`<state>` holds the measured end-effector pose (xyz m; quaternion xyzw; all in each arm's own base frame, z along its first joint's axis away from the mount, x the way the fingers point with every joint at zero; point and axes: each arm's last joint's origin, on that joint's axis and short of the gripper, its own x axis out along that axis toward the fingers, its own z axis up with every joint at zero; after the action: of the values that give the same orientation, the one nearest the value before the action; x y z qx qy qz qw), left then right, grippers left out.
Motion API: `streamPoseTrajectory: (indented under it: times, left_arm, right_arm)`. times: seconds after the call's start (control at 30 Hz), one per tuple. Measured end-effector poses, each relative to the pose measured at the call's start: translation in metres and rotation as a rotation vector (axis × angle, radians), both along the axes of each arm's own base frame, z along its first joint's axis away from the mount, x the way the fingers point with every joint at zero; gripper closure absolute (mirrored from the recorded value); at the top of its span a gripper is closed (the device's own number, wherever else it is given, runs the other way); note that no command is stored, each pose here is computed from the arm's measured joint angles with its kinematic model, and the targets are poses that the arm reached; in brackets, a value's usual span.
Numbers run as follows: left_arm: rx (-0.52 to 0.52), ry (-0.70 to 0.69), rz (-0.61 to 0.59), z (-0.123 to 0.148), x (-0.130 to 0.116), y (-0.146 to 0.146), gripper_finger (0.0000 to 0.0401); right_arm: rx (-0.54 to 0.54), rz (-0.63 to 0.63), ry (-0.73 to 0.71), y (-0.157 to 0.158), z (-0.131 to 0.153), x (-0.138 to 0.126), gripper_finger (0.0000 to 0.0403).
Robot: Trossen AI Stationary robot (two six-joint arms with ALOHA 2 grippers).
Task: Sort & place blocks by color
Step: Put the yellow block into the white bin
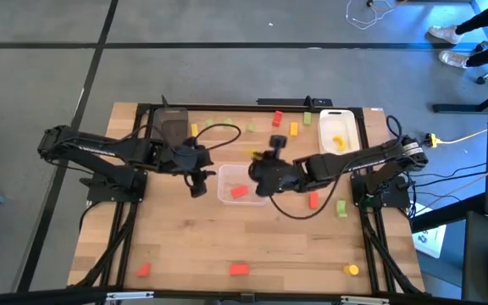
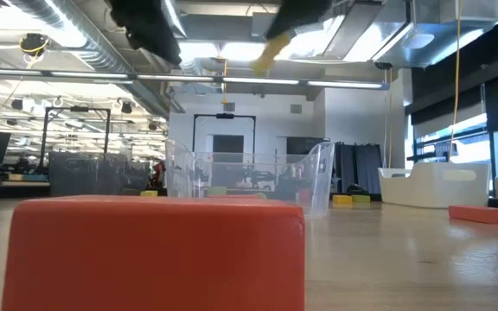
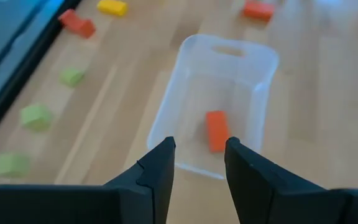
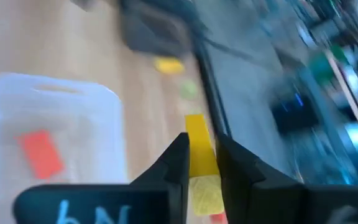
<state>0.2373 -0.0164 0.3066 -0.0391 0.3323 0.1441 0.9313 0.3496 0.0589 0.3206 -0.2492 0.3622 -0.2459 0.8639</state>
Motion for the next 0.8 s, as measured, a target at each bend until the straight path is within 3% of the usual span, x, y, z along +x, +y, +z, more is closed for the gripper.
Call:
streamPoseTrajectory:
  times: [0.23, 0.63, 0.8]
  left_arm:
    - [0.025, 0.028, 0.016, -0.002, -0.002, -0.002, 0.0271]
    - [0.040, 0.026, 0.034, -0.002, -0.002, 0.000, 0.0271]
    - [0.040, 0.025, 0.035, -0.002, -0.002, -0.001, 0.0271]
  right_arm:
    - [-0.026, -0.311, 0.036, -0.020, -0.004, -0.025, 0.0348]
    - [0.073, -0.677, 0.036, -0.046, 0.015, -0.091, 0.0348]
    - [0.124, -0.745, -0.013, -0.061, 0.020, -0.105, 0.0348]
